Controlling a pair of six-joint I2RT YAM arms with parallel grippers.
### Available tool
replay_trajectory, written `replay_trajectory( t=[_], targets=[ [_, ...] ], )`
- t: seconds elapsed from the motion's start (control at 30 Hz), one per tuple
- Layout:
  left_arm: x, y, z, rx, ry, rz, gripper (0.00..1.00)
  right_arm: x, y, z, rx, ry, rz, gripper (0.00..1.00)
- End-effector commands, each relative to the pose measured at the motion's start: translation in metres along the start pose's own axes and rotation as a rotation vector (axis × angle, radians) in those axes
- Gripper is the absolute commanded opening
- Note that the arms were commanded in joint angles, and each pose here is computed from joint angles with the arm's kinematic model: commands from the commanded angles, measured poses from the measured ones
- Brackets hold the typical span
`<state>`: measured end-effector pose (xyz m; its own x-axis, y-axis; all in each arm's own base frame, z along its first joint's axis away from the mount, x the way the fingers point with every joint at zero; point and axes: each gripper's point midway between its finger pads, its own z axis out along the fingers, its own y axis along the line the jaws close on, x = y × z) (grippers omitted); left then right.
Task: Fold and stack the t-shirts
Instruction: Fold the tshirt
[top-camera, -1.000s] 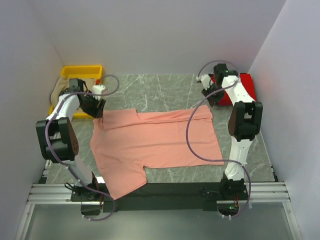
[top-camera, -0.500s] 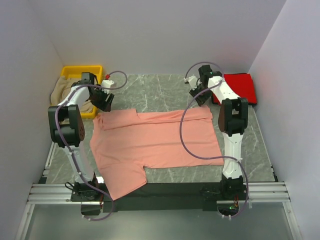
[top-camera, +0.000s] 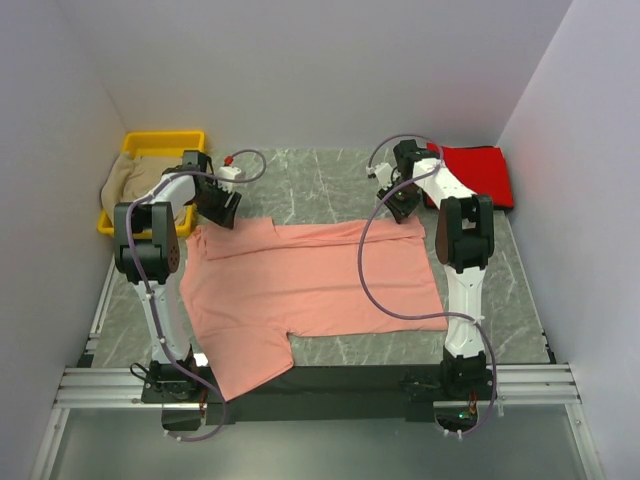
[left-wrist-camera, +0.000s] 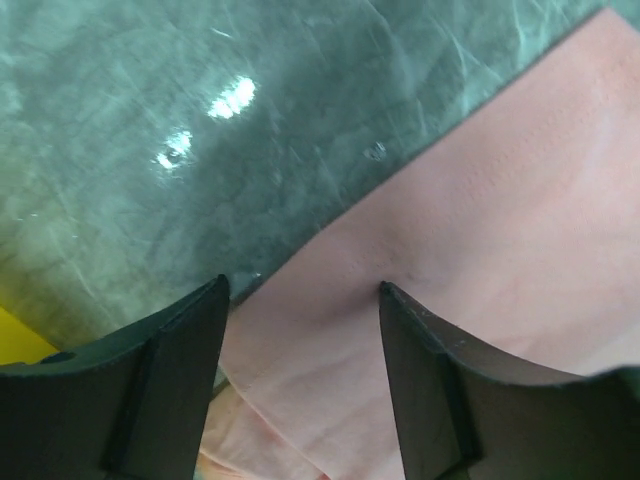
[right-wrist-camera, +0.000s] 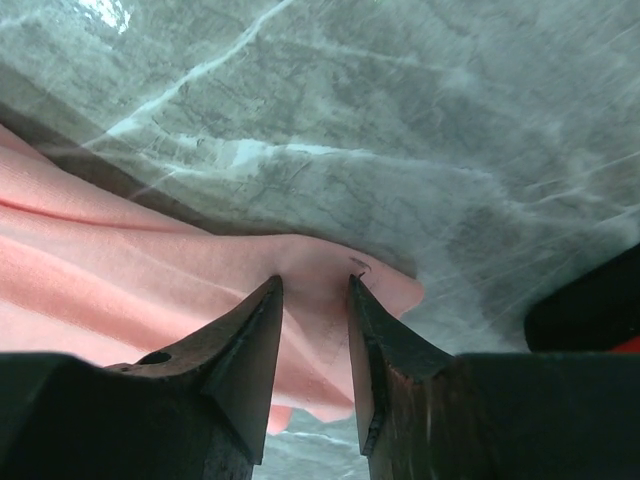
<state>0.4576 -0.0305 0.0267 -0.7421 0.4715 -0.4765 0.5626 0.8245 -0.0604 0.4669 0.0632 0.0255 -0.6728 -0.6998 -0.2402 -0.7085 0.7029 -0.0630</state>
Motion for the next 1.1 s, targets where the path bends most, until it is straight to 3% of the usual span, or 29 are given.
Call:
replay_trajectory(
  t=[0.0,0.1,0.27,0.47,0.57,0.8,1.07],
  targets=[
    [-0.014,0.011,0.001,-0.035,-0.03,-0.018,0.65,-0.005,-0.005,-0.018,0.034,-0.034,0.009,0.39],
    [-0.014,0.002,0.002,0.007,-0.033,-0.031,0.61,-0.001,-0.007,-0.018,0.037,-0.025,0.011,0.39],
    [-0.013,0.008,-0.004,-0.025,-0.045,-0.057,0.66,0.002,-0.008,-0.019,0.035,-0.023,0.019,0.38],
    [-0.026,0.028,-0.02,-0.059,-0.11,-0.101,0.51,0.003,-0.007,-0.019,0.036,-0.016,0.021,0.36],
    [-0.023,0.031,-0.015,-0.075,-0.095,-0.105,0.46,0.003,-0.007,-0.02,0.036,-0.016,0.021,0.36],
    [-0.006,0.026,-0.005,-0.09,-0.035,-0.082,0.45,0.003,-0.009,-0.019,0.043,-0.013,0.024,0.35],
    [0.023,-0.005,0.012,-0.094,0.053,-0.053,0.32,0.008,-0.011,-0.017,0.055,-0.003,0.035,0.35]
  ],
)
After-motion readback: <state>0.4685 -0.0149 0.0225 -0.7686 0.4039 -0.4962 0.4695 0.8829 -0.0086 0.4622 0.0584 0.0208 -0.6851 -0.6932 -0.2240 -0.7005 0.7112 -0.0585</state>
